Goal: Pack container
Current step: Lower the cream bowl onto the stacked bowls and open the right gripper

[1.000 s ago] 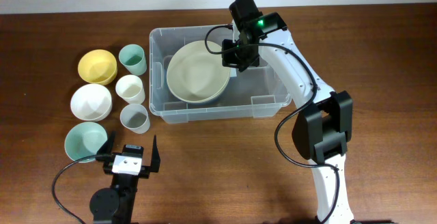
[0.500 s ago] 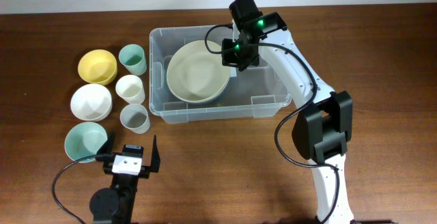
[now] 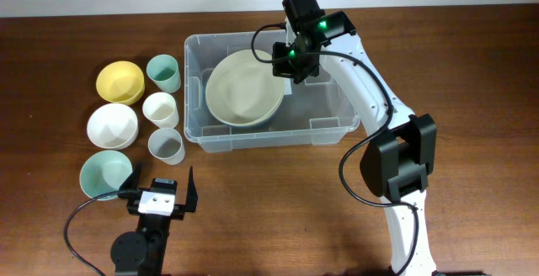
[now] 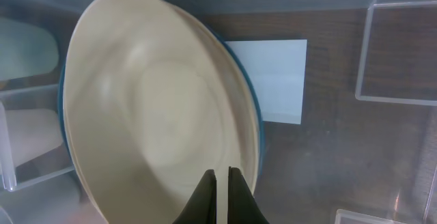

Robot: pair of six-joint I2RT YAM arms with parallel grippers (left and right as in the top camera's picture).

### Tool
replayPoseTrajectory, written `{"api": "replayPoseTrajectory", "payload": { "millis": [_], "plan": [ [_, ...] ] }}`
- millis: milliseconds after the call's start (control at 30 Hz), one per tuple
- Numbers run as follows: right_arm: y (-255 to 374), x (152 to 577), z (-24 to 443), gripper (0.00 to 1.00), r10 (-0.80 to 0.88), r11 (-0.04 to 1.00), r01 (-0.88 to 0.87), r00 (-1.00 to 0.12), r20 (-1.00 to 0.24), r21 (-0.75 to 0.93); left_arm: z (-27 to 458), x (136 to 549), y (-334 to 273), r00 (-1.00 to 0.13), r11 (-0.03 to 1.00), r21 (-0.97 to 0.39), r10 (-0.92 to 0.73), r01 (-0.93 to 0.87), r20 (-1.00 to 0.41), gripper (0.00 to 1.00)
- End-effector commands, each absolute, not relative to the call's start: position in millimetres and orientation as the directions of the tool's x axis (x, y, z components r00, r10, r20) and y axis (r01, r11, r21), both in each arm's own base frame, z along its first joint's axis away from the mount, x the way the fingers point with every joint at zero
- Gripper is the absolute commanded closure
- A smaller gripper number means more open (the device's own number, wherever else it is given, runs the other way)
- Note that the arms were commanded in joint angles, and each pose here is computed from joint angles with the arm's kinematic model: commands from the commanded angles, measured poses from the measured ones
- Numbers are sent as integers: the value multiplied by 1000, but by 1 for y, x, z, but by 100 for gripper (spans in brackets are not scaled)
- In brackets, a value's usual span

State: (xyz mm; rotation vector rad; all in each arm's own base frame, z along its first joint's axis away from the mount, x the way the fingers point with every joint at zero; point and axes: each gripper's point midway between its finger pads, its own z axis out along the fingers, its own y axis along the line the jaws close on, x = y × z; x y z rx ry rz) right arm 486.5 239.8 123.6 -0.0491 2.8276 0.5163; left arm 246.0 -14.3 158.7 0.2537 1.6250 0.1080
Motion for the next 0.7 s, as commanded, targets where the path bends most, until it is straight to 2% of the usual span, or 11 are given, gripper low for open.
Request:
{"api": "replayPoseTrajectory", "payload": {
  "millis": [0,667],
  "plan": [
    [240,487,138,96,10,933,-96,-957,-289,348,156,246,-13,-62,969,227,233,93,-970,0],
    [236,480,123,96,-12,942,-97,-966,-258,322,156,246,-13,-62,969,227,233,93,-970,0]
  ]
}}
